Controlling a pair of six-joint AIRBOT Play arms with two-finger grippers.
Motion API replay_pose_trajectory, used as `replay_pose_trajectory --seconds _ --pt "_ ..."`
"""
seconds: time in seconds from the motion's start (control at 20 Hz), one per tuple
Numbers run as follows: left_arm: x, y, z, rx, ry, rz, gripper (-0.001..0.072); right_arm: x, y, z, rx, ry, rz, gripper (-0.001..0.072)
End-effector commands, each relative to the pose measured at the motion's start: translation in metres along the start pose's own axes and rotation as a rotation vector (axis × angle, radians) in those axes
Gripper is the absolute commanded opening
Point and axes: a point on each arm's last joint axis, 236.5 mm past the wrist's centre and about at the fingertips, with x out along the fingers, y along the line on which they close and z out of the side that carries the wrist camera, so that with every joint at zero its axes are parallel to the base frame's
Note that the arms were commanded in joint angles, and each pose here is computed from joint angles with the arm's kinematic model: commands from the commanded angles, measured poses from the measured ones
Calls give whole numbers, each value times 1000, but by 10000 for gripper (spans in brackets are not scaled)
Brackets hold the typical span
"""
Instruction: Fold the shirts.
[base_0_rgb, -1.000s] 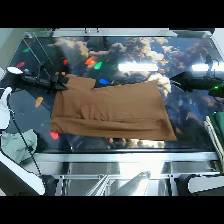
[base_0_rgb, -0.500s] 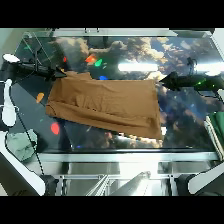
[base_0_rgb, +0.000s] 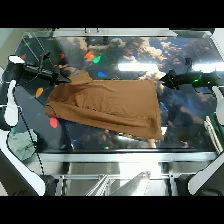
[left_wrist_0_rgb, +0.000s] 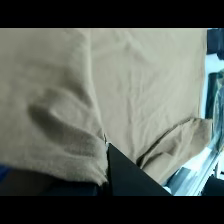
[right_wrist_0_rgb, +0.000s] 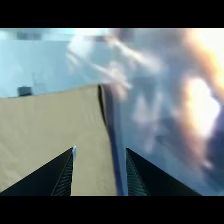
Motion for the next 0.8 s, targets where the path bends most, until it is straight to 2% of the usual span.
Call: replay_pose_trajectory --seconds 0.0,0.45,0.65,0.7,0.75 --pt "12 -9 0 17 14 -5 26 19 5 -9 42 73 13 363" --pt "18 -16 -5 27 40 -13 26 46 -4 -28 75 139 1 362" --pt "18 -15 -4 34 37 -12 26 55 37 -24 5 109 138 360" --pt "18 -15 -3 34 33 -11 26 55 51 -20 -14 89 187 334" --pt "18 -15 -3 34 30 -10 26 53 63 -14 -36 68 223 147"
